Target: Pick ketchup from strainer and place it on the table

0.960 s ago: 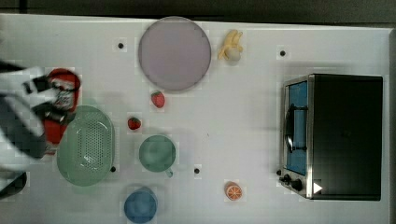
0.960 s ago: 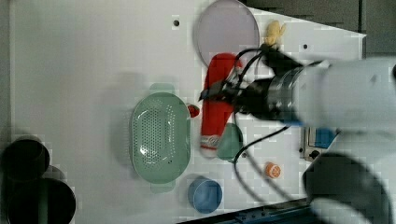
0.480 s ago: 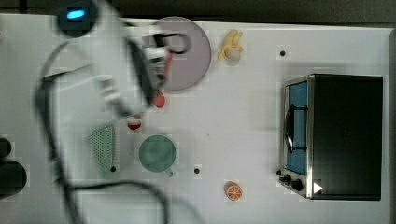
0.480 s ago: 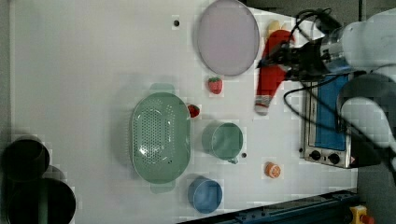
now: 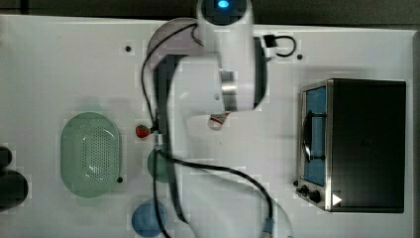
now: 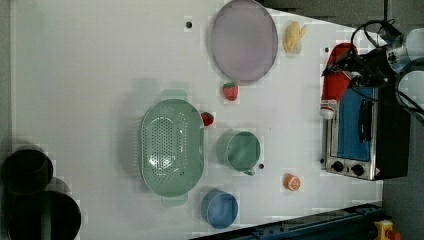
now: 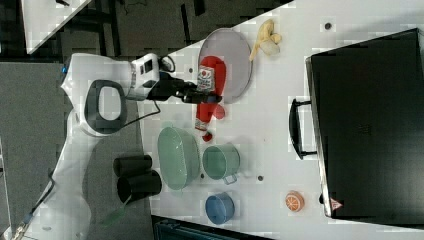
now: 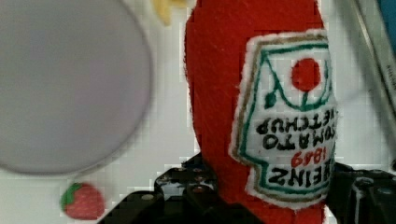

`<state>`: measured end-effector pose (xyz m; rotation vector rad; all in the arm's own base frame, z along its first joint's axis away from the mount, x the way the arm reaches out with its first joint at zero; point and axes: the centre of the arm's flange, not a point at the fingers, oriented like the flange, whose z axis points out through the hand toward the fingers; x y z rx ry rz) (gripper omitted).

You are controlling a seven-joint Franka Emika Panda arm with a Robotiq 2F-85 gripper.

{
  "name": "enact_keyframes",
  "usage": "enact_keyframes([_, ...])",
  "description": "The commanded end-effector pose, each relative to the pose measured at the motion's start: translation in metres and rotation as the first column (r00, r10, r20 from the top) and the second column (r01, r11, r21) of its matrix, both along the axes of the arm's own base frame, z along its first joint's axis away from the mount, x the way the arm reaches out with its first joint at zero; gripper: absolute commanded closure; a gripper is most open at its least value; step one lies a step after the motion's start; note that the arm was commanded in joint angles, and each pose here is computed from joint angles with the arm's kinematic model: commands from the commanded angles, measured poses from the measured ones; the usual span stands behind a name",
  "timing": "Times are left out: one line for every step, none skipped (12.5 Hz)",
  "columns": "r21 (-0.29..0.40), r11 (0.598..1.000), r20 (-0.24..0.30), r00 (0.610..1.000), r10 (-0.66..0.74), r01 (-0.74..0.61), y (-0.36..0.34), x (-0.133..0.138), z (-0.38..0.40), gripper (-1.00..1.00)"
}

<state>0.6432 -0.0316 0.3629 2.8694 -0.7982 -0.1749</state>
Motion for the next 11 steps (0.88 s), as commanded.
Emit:
enact_keyframes([0.021, 0.988, 0.029, 0.988, 0.150, -0.151, 0.040, -0.014, 0.008, -0.21])
enact_keyframes([0.023, 0.988, 0.046, 0.988, 0.150, -0.151, 0.036, -0.018, -0.002, -0.21])
enact_keyframes([0.026, 0.988, 0.061, 0.987, 0.149, -0.151, 0.034, -0.024, -0.014, -0.21])
enact_keyframes([0.031, 0.988, 0.064, 0.987, 0.147, -0.150, 0.030, -0.032, -0.029, -0.21])
enact_keyframes([0.040, 0.989, 0.066, 0.988, 0.141, -0.144, 0.027, -0.040, -0.045, -0.21])
enact_keyframes([0.051, 0.989, 0.074, 0.988, 0.133, -0.137, 0.023, -0.049, -0.063, -0.21])
enact_keyframes([0.059, 0.989, 0.091, 0.987, 0.129, -0.135, 0.019, -0.059, -0.080, -0.21])
enact_keyframes([0.067, 0.989, 0.108, 0.986, 0.127, -0.134, 0.016, -0.071, -0.098, -0.21])
enact_keyframes([0.075, 0.988, 0.121, 0.985, 0.126, -0.136, 0.016, -0.082, -0.113, -0.21])
enact_keyframes([0.082, 0.988, 0.127, 0.984, 0.123, -0.134, 0.016, -0.092, -0.125, -0.21])
enact_keyframes([0.088, 0.987, 0.111, 0.986, 0.121, -0.131, 0.016, -0.103, -0.136, -0.21])
